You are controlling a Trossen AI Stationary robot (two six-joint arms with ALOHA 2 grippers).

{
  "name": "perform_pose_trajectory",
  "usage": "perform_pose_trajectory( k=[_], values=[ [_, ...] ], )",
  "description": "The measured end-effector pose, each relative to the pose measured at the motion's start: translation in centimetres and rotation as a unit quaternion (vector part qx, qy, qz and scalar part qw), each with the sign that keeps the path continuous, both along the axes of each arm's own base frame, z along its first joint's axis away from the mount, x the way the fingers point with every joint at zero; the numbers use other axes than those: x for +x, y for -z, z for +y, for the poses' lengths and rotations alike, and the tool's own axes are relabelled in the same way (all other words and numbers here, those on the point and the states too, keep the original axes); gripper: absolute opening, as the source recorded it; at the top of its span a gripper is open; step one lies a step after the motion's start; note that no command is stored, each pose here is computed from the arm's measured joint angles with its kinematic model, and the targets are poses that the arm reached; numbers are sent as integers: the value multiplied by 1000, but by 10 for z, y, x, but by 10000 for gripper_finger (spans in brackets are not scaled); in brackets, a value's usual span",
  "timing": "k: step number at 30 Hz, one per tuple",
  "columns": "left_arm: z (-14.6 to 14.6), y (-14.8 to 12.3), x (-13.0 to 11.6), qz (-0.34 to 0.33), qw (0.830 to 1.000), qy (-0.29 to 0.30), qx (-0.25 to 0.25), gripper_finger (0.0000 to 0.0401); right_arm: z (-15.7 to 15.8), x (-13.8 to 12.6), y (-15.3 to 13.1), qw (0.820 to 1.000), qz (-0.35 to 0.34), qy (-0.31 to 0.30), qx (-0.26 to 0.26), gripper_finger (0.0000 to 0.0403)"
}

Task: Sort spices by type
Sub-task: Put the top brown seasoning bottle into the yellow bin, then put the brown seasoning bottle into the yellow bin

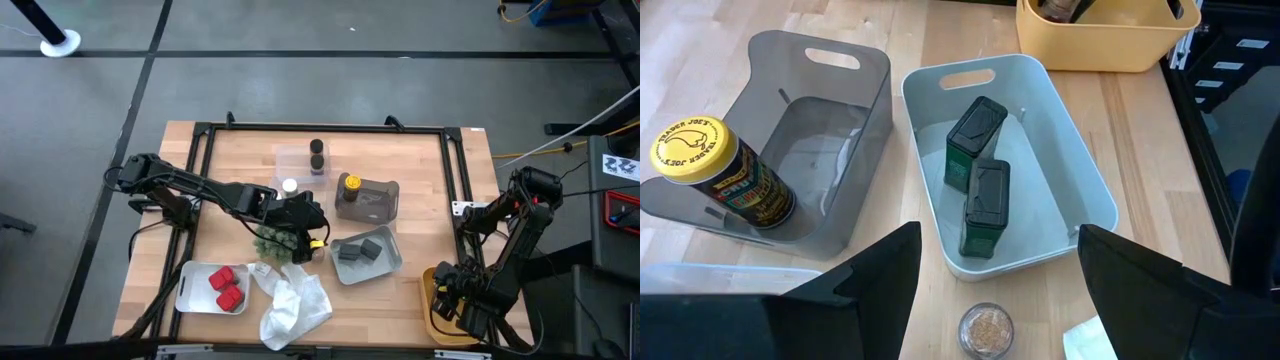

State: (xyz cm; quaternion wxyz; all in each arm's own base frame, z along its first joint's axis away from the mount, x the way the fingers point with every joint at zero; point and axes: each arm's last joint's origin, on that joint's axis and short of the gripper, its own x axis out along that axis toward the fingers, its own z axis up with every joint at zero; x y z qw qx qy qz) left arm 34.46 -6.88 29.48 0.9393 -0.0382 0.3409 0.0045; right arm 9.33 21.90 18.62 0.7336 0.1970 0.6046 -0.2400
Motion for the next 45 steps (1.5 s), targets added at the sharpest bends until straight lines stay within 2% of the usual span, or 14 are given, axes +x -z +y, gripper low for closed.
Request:
perform_pose_trajectory(
  k=[8, 12, 18, 22, 30, 33, 36, 40, 43, 45],
  values=[
    [0, 0, 0, 0, 1000, 0, 0, 253, 0, 0, 0, 1000, -1, 0, -1, 283],
    [-2, 0, 0, 0, 1000, 3, 0, 253, 0, -1, 0, 1000, 21, 2, 8, 309],
    [-12, 2, -3, 7, 1000, 18, 2, 253, 2, -4, 0, 997, 72, 4, 29, 315],
    [-22, 7, -3, 16, 999, 31, 4, 253, 4, -4, -4, 996, 76, 4, 36, 313],
    [-28, 8, -5, 22, 998, 57, 25, 253, 14, 2, -49, 998, 49, 3, 32, 312],
    [-25, 5, -11, 34, 996, 66, 40, 253, 21, 8, -70, 999, -3, 0, 48, 312],
    [-20, -5, -21, 35, 997, 56, 34, 253, 28, 16, -90, 992, -116, 4, 56, 312],
    [-15, -22, -39, 30, 997, 58, 43, 253, 32, 30, -115, 960, -277, 16, 43, 312],
    [-15, -33, -52, 26, 997, 59, 52, 253, 30, 46, -125, 941, -338, 20, 26, 312],
    [-15, -40, -61, 21, 996, 60, 55, 253, 26, 61, -128, 935, -352, 22, 18, 312]
  ],
)
